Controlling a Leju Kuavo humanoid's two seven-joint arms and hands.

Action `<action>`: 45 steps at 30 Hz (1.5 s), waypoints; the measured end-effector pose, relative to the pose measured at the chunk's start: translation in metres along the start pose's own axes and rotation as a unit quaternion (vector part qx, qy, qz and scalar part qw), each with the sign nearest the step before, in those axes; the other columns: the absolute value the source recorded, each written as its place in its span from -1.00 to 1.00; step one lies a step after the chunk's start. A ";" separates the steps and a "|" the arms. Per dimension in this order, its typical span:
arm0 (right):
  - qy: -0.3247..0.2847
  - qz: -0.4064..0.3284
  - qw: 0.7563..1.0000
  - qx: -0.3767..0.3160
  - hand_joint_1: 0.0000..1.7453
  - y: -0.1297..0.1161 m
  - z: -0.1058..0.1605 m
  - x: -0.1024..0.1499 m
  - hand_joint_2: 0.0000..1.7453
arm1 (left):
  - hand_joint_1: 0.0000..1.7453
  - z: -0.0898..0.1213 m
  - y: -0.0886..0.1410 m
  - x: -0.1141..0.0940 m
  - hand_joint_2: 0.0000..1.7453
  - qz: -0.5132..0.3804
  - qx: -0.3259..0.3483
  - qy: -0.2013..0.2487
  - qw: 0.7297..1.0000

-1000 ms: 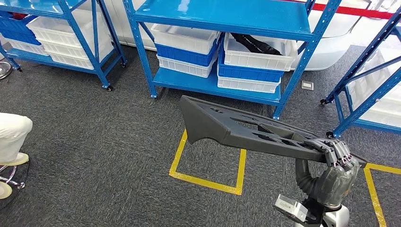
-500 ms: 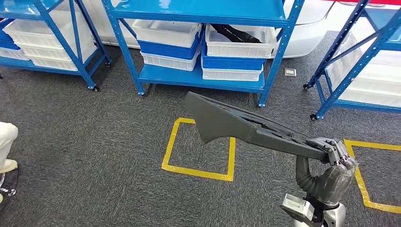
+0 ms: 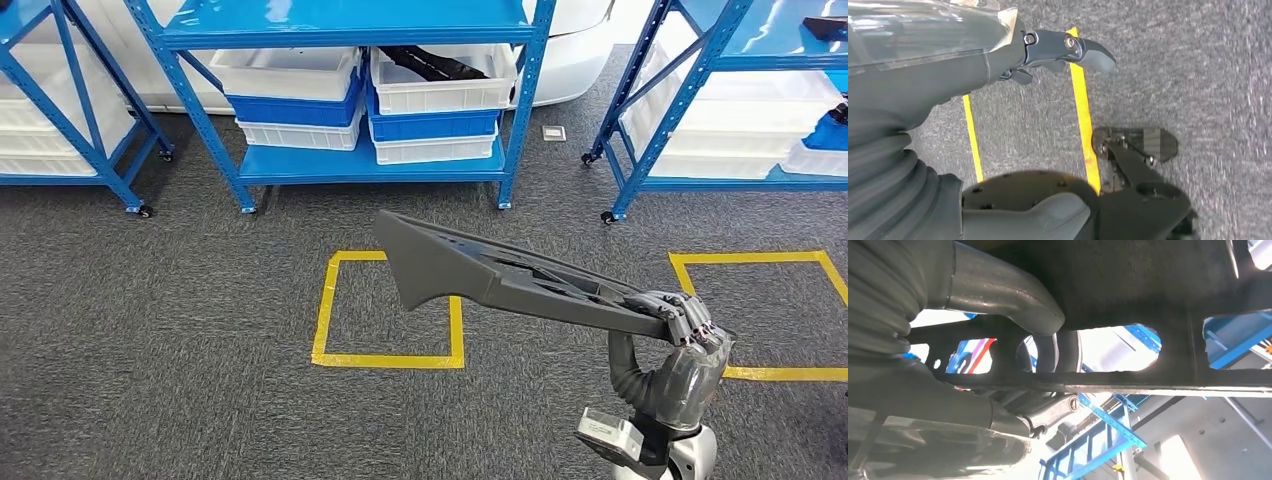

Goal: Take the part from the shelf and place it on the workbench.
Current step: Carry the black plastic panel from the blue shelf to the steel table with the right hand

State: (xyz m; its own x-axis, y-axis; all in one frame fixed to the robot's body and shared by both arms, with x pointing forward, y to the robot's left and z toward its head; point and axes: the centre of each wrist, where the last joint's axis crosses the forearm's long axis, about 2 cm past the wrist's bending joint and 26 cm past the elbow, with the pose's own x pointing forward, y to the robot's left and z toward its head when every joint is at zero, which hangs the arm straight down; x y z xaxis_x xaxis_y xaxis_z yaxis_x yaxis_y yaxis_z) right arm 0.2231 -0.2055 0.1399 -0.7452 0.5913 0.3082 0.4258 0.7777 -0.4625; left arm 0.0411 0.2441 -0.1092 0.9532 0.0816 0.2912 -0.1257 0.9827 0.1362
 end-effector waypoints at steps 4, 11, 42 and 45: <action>0.002 0.001 1.000 0.001 1.00 -0.002 0.002 -0.001 1.00 | -1.00 0.000 0.001 0.000 1.00 -0.006 0.003 -0.007 1.000; 0.017 0.007 1.000 0.007 1.00 -0.008 0.013 0.000 1.00 | -1.00 0.000 0.002 0.000 1.00 -0.013 0.008 -0.017 1.000; 0.035 0.003 0.999 0.024 1.00 -0.005 0.019 0.006 1.00 | -1.00 0.002 -0.008 0.001 1.00 0.032 0.002 -0.051 0.998; 0.037 -0.004 0.999 0.032 1.00 -0.002 0.020 0.006 1.00 | -1.00 0.001 -0.008 0.003 1.00 0.031 0.001 -0.051 0.998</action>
State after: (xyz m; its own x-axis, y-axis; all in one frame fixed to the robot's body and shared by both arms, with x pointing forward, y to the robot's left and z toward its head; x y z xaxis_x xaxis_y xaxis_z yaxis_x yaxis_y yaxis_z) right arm 0.2071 -0.2078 0.1259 -0.7074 0.6006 0.3726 0.3844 0.7693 -0.5102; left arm 0.0447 0.2364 -0.1080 0.9107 0.1253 0.3935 -0.1843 0.9760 0.1159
